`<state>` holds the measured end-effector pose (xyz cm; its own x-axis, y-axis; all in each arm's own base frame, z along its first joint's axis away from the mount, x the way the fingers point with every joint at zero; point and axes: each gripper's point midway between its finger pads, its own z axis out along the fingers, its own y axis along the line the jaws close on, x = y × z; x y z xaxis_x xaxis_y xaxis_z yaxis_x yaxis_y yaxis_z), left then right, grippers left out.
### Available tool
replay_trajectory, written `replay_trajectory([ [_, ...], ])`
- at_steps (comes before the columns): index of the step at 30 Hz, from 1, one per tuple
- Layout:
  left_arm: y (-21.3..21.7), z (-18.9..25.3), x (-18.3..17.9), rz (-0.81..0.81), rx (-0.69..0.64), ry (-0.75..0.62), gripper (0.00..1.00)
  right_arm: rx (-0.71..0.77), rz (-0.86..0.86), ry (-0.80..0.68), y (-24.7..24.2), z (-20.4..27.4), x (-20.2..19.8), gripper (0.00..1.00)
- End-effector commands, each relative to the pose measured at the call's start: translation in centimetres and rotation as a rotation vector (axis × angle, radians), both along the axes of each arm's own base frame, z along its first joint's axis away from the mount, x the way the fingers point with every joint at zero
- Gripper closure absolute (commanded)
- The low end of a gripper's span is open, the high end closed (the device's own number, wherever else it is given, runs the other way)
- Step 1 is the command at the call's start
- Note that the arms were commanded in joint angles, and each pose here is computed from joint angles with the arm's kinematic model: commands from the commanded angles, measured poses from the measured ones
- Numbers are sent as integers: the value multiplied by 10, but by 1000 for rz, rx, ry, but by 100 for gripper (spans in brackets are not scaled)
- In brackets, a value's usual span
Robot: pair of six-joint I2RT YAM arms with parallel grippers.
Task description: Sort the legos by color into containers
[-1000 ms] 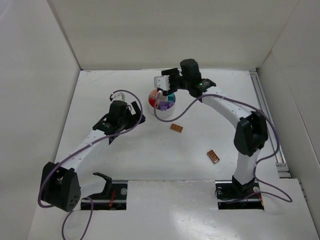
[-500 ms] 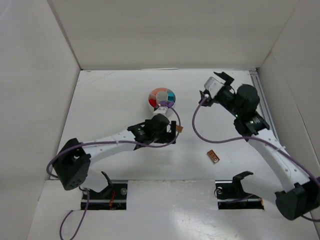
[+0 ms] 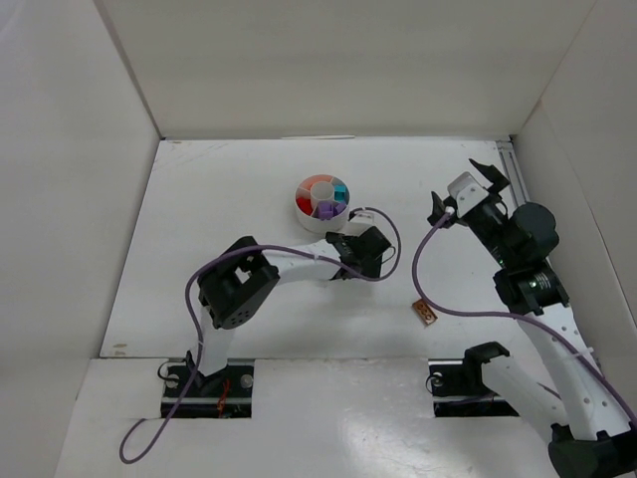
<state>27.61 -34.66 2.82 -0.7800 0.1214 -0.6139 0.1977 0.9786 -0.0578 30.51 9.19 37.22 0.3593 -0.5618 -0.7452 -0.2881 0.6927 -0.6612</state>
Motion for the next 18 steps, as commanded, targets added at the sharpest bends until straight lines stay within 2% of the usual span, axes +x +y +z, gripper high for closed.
replay_trajectory([
  [1,11,15,16,71,70,-62,0,-4,4,22,-2,-8,0,0],
  [7,21,0,31,129,88,-50,0,-5,13,22,-1,-6,1,0],
  [15,2,-5,36,57,57,-49,0,-5,4,22,-4,-6,2,0],
  [18,-5,-2,39,33,50,-56,10,-3,4,13,-5,-3,0,0],
])
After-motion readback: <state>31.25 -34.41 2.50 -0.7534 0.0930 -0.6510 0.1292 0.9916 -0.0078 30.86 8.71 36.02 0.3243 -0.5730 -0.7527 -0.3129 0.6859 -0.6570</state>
